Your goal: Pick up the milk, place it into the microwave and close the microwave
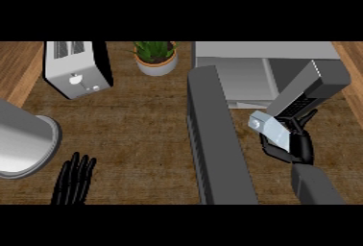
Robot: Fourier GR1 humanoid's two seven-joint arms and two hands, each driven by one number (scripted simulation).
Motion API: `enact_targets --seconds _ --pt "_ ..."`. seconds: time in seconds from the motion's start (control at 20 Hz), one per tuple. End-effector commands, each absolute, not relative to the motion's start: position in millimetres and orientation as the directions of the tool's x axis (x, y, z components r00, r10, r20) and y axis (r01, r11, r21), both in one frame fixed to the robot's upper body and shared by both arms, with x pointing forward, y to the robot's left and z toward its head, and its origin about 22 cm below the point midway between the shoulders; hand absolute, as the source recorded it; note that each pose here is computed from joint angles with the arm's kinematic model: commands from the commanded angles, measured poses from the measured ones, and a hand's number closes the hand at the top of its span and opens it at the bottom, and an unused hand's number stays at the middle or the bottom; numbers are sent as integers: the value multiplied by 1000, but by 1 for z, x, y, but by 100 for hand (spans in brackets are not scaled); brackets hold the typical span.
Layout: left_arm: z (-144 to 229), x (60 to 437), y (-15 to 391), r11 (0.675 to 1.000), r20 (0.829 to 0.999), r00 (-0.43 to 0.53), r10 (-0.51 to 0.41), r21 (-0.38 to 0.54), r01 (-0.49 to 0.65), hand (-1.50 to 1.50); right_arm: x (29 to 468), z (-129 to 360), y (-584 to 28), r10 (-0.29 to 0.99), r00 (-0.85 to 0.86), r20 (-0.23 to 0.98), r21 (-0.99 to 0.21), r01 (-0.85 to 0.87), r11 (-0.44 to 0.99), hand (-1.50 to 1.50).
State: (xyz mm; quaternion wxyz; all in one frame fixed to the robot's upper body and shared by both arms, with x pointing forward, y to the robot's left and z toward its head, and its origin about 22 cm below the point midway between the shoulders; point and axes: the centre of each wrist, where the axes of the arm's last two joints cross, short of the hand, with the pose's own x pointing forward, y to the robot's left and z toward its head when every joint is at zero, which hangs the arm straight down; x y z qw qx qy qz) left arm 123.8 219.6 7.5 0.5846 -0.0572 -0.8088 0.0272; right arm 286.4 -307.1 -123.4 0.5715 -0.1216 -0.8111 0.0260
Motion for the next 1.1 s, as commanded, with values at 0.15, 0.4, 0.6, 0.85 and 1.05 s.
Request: enact_targets --seconds 0.15,0.4,0.6,0.85,1.05 --pt "-8 110 219 992 947 -296 129 -121 46 -150 296 -128 -228 145 -408 901 -153 13 988 150" --pt "11 116 236 994 947 -302 106 -103 27 -150 310 -110 -225 249 -418 874 -230 94 969 150" --pt "-7 104 250 993 945 -306 118 -117 22 -150 331 -83 -221 269 -386 882 -240 123 963 150" --pt "2 110 249 992 946 -299 123 -120 29 -150 355 -58 -218 310 -366 877 -265 167 950 150" --pt "-24 115 248 990 945 -293 144 -136 47 -150 372 -53 -223 349 -318 882 -309 168 936 150"
